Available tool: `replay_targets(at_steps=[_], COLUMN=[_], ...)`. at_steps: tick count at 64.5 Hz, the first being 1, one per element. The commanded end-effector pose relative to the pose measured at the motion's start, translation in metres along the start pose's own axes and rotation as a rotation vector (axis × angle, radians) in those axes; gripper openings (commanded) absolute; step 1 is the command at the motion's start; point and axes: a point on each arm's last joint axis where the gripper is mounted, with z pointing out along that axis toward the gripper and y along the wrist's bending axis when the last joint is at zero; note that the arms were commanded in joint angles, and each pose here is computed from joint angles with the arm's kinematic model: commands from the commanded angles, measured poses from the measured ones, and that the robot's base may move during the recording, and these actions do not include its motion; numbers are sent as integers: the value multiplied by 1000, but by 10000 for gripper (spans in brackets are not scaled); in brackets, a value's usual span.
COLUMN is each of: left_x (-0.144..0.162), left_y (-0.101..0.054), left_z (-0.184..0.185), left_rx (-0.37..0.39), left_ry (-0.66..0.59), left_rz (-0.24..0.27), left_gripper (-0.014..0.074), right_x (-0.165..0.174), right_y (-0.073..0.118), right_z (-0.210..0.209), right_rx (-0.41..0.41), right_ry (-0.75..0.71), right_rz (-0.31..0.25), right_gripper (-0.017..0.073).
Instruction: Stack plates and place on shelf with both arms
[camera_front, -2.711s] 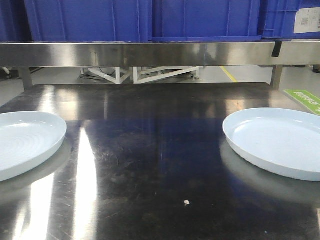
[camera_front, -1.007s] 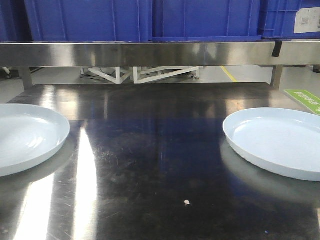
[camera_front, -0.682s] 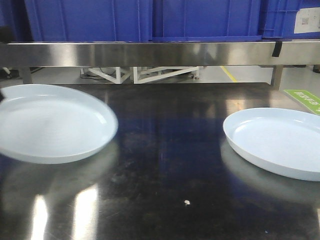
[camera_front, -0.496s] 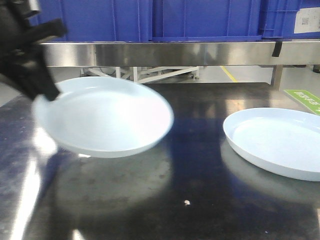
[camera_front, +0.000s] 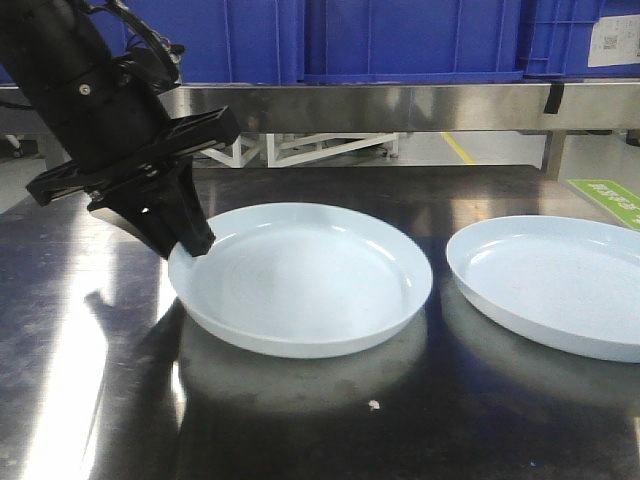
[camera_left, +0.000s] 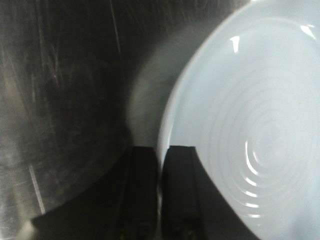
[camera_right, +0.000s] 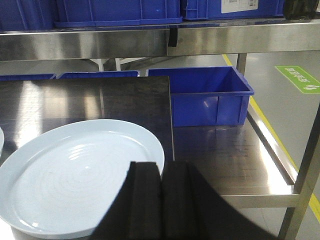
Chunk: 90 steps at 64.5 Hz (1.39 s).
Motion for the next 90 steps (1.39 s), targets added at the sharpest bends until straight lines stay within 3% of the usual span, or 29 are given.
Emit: replay_targets(at_steps=[1,8,14,20,33,44,68,80,90], left_x=[-7,-4,3,15,56,91,185,226,240], left_y=[-13,-15,-16,-16,-10,0,35,44,47], left_z=[-24,-32,-43,-57,-89,-112,-140,-146,-152], left_rx=[24,18,-20,-81,-169,-268,-346,-430,-492], left_ry=[-94,-114,-148,-210,-406,-582,-992,-1177,-1277], left_rz=[17,31,80,159,270,413,351,372,361], left_gripper=[267,377,372,333,193,84,85,85,85], right_x=[-8,-8,-8,-8,-8,-8,-8,-8,-8], right_y=[1,1,1,1,1,1,1,1,1], right_z=[-2,-2,-2,-2,-2,-2,-2,-2,-2], right_rx=[-10,-10,-10,-10,-10,-10,-10,-10,-10], right_ry=[-100,-100,-100,-100,-100,-100,-100,-100,-100], right_rz=[-12,-12,-12,-12,-12,-12,-12,-12,-12], right_gripper=[52,52,52,52,52,52,52,52,52])
